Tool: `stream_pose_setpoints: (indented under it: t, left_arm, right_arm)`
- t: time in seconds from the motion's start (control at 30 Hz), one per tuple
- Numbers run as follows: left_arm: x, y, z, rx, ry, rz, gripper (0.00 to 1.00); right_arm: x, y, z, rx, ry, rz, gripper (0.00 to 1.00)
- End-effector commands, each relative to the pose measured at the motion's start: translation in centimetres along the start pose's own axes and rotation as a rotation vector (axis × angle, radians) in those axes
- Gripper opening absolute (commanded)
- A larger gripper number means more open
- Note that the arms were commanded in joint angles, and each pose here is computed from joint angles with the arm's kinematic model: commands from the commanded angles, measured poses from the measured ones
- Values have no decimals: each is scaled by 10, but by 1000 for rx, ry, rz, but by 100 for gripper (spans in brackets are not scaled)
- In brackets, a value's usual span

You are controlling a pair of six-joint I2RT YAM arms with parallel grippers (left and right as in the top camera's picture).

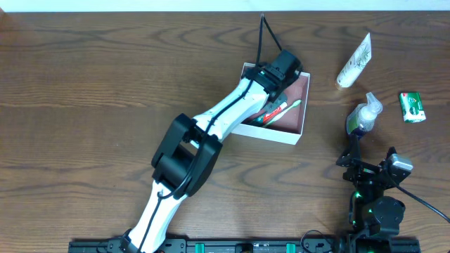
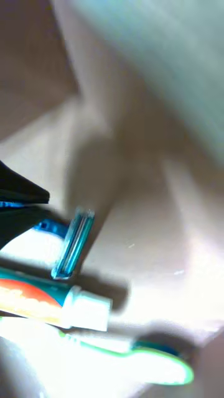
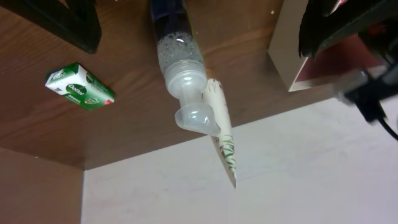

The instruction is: Pack container

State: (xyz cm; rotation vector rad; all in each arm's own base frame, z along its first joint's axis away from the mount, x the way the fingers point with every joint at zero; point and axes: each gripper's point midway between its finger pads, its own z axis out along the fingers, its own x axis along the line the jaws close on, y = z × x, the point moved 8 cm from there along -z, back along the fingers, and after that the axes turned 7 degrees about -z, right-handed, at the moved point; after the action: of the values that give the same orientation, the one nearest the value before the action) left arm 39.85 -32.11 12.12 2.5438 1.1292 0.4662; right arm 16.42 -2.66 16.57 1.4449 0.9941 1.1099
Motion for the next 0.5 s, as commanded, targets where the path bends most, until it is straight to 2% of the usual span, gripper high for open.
stream_pose_setpoints:
  t: [0.0,0.2,0.37,0.4,0.43,0.47]
  left_arm:
    - [18,23,-43,-117,85,-19,6]
    - [36,34,-72,-200,151,-80,6]
    - [88,29,-80,-219,393,-302,8]
    - [98,27,-81,-221,427,-349,15]
    - [110,24,-83,-227,456,-405,30]
    - [119,22,-84,-230,473,-451,36]
  right_arm:
    - [2,-1,0,1,9,-17,99]
    - [2,-1,0,1,9,-17,99]
    - [2,-1,0,1,9,-17,99]
    - [2,-1,0,1,9,-17,99]
    - [2,-1,0,1,9,-17,99]
    - [2,-1,0,1,9,-17,99]
